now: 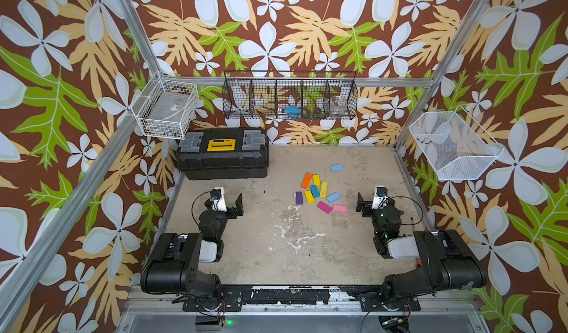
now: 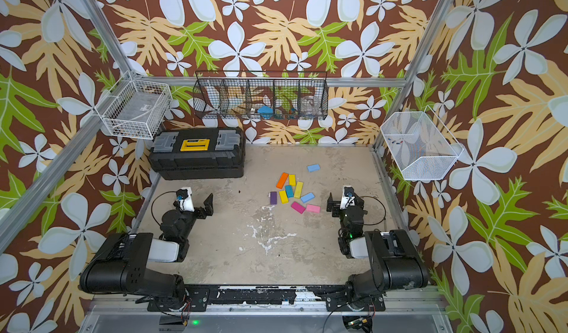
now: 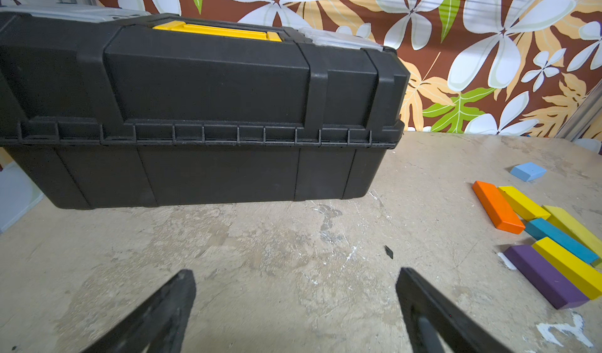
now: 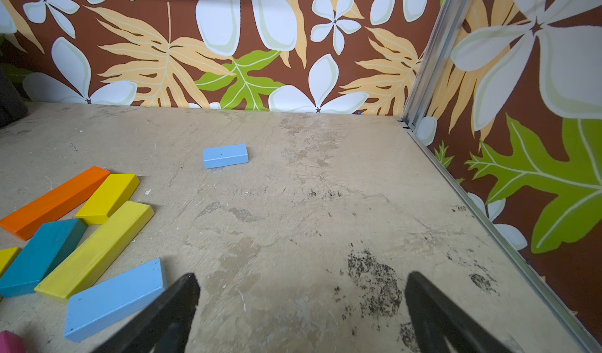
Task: Assemble the letter c with building blocks
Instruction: Adjust the building block at the center of the board.
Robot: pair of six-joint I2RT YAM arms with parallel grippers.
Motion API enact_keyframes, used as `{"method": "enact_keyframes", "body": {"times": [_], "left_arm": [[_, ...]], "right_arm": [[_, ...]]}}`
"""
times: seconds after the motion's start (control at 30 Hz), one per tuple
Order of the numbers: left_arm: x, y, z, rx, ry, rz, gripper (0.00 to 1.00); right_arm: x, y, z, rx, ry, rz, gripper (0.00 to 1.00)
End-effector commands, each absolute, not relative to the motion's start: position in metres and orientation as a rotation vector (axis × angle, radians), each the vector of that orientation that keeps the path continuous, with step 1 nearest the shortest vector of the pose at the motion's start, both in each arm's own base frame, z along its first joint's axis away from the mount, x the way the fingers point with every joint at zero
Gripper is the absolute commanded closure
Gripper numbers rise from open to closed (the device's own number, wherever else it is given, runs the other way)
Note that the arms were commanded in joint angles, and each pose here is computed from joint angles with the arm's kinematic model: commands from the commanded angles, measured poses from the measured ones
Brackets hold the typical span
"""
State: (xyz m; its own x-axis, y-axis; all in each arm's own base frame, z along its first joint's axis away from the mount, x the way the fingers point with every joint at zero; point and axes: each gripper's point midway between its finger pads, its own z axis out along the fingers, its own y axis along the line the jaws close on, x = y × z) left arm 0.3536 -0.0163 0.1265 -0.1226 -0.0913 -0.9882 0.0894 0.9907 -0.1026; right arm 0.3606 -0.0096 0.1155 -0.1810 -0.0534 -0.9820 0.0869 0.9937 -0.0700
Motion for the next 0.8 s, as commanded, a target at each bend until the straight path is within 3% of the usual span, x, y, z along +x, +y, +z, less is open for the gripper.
{"method": "enact_keyframes", "body": {"times": [0.0,0.17,0.4,0.77], "left_arm": [[0.352,-0.016,0.144,0.007,1.625,-0.152,0.0],[0.359,-0.001,0.158,-0.093,1.657,-0.103,0.0],[0.371,0.008,0.168,-0.284,1.747,-0.164,0.0],[0.379,-0.031,0.209,-0.419,1.912,-0.54,0.0]], "right_arm": [[0.353,-0.025,0.14,0.132,1.664,-0.171,0.0],[0.351,-0.038,0.166,0.248,1.671,-0.179,0.0],[0.351,-0.051,0.151,0.815,1.804,0.067,0.0],[0.365,0.045,0.163,0.489,2.199,0.535,0.02]]}}
